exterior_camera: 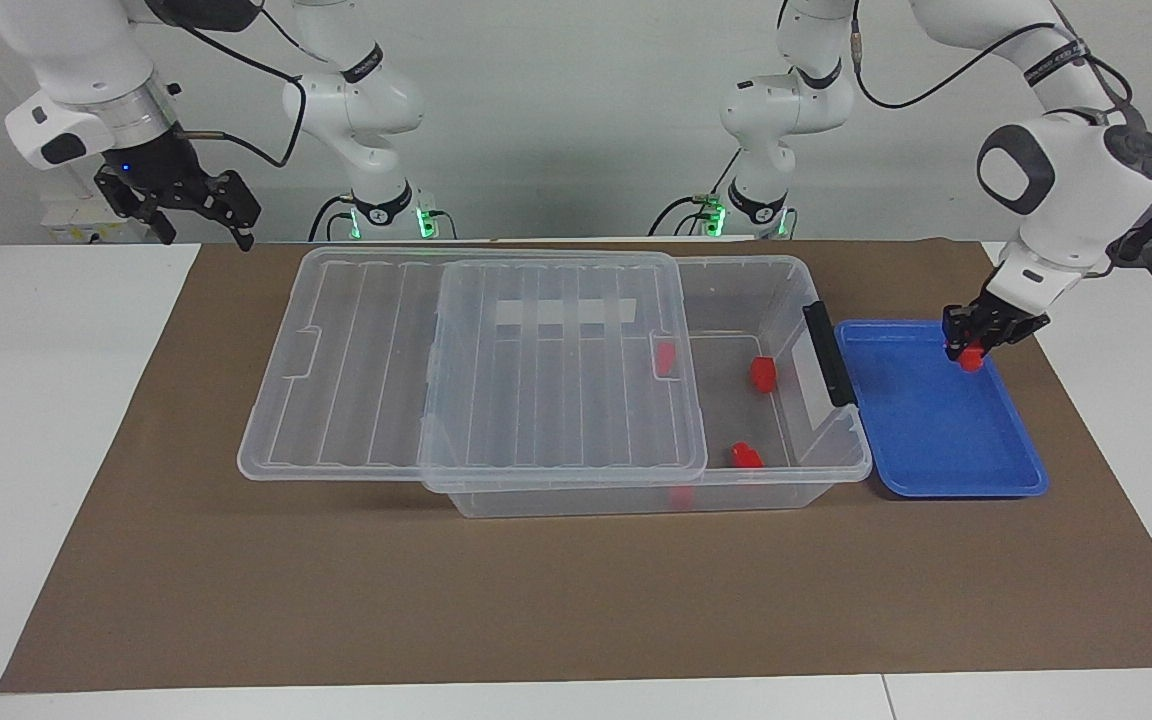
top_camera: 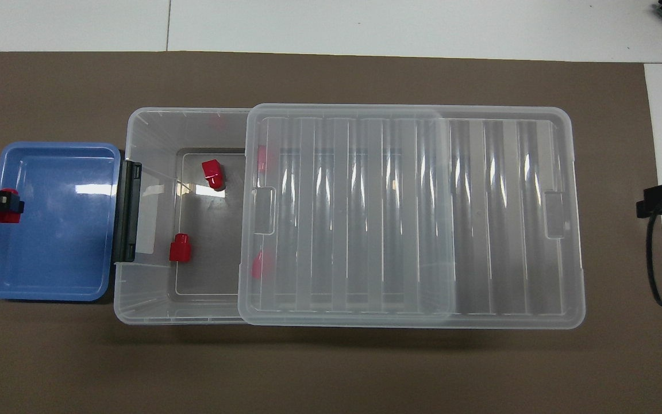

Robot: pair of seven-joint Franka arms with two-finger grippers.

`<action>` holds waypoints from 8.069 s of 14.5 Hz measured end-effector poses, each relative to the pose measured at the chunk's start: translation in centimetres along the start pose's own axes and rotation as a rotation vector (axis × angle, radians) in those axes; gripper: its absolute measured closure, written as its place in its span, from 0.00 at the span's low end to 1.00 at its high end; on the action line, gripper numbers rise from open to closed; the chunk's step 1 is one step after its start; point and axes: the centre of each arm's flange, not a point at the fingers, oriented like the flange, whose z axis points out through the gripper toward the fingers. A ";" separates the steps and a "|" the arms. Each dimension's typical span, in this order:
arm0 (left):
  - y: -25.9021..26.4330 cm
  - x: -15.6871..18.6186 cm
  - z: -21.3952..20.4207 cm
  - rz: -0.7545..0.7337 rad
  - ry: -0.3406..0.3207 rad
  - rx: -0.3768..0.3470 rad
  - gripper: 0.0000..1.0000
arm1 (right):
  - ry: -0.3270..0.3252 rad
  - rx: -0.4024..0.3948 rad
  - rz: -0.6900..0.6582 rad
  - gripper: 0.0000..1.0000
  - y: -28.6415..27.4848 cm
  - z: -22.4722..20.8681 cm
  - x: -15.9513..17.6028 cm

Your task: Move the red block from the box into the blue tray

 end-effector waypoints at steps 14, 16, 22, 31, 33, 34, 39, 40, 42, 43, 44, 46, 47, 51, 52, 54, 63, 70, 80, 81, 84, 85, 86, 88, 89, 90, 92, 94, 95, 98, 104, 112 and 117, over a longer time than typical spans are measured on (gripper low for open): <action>2.0 0.7 12.8 -0.031 -0.006 0.023 0.65 | 0.114 -0.004 -0.070 0.99 4.1 13.3 3.7; 2.0 0.7 12.8 -0.032 -0.004 0.023 0.65 | 0.125 -0.007 -0.073 0.99 3.9 15.5 4.4; 2.0 0.7 12.8 -0.032 -0.005 0.023 0.61 | 0.125 -0.007 -0.061 0.99 1.1 17.5 5.4; 2.0 0.6 13.2 -0.032 -0.010 0.023 0.00 | 0.123 -0.004 -0.113 0.99 -2.7 17.7 5.3; 2.0 0.7 13.1 -0.031 -0.007 0.023 0.00 | 0.122 -0.003 -0.133 0.99 -3.9 17.7 5.3; 2.0 0.8 12.8 -0.030 -0.007 0.022 0.00 | 0.122 -0.003 -0.142 0.99 -4.4 17.7 5.2; 2.4 1.6 5.7 -0.025 -0.036 0.002 0.00 | 0.118 0.007 -0.176 0.99 -6.7 18.1 5.1; 2.4 1.6 3.7 -0.026 -0.040 -0.003 0.00 | 0.118 0.009 -0.181 0.99 -7.0 18.2 5.1; 2.5 1.5 -0.3 -0.034 -0.056 -0.012 0.00 | 0.122 0.015 -0.191 0.99 -7.7 18.1 5.1; 2.8 1.8 -2.6 -0.038 -0.063 -0.015 0.00 | 0.122 0.025 -0.194 0.99 -8.2 18.1 5.1; 3.4 2.2 -5.0 -0.041 -0.065 -0.016 0.00 | 0.121 0.042 -0.194 0.99 -8.7 18.1 5.0; 5.0 3.0 -9.2 -0.044 -0.047 -0.013 0.00 | 0.121 0.056 -0.198 0.99 -9.5 18.1 5.0; 5.9 3.2 -10.5 -0.039 -0.034 -0.012 0.00 | 0.121 0.058 -0.202 0.99 -9.8 18.1 5.0; 8.4 3.0 -11.7 -0.014 -0.049 -0.016 0.00 | 0.134 0.083 -0.203 0.99 -11.8 18.2 5.0; 8.4 2.6 -11.5 -0.013 -0.080 -0.020 0.00 | 0.137 0.098 -0.202 0.99 -12.4 18.2 4.9; 8.9 2.4 -12.1 -0.003 -0.103 -0.023 0.00 | 0.145 0.107 -0.207 0.99 -13.3 18.3 4.9; 12.8 2.6 -14.1 0.066 -0.108 -0.024 0.00 | 0.152 0.125 -0.200 0.99 -16.1 18.4 4.5; 12.8 2.6 -14.1 0.066 -0.109 -0.024 0.00 | 0.153 0.133 -0.199 0.99 -16.5 18.3 4.6; 12.3 2.2 -15.1 0.058 -0.092 -0.024 0.00 | 0.170 0.144 -0.190 0.99 -17.9 18.1 4.4; 12.3 2.2 -15.1 0.058 -0.092 -0.024 0.00 | 0.169 0.145 -0.191 0.99 -17.9 18.1 4.4; 12.3 2.2 -15.1 0.058 -0.091 -0.024 0.00 | 0.169 0.148 -0.192 0.99 -18.1 18.1 4.4; 12.3 2.2 -15.1 0.058 -0.091 -0.024 0.00 | 0.169 0.148 -0.193 0.99 -18.2 18.1 4.4; 12.3 2.2 -15.1 0.058 -0.091 -0.024 0.00 | 0.169 0.149 -0.193 0.99 -18.2 18.1 4.3; 12.3 2.2 -15.1 0.058 -0.091 -0.024 0.00 | 0.168 0.149 -0.193 0.99 -18.2 18.1 4.3; 12.3 2.2 -15.1 0.058 -0.091 -0.024 0.00 | 0.168 0.149 -0.193 0.99 -18.2 18.1 4.3; 12.3 2.2 -15.1 0.058 -0.091 -0.024 0.00 | 0.168 0.149 -0.193 0.99 -18.2 18.1 4.3; 12.3 2.2 -15.1 0.058 -0.091 -0.024 0.00 | 0.167 0.149 -0.193 0.99 -18.2 18.1 4.3; 12.3 2.2 -15.1 0.058 -0.091 -0.024 0.00 | 0.162 0.148 -0.191 0.85 -18.1 18.0 4.3; 12.3 2.2 -15.1 0.058 -0.091 -0.024 0.00 | 0.161 0.147 -0.187 0.72 -17.8 17.8 4.4; 12.3 2.2 -15.1 0.058 -0.091 -0.024 0.00 | 0.158 0.138 -0.148 0.42 -15.4 16.4 4.5; 12.3 2.2 -15.1 0.058 -0.091 -0.024 0.00 | 0.149 0.100 -0.069 0.00 -9.0 10.1 4.3; 12.3 2.2 -15.1 0.058 -0.091 -0.024 0.00 | 0.023 0.022 0.016 0.00 -2.2 1.6 2.2; 12.3 2.2 -15.1 0.058 -0.091 -0.024 0.00 | -0.001 0.022 0.037 0.00 -0.9 0.4 1.7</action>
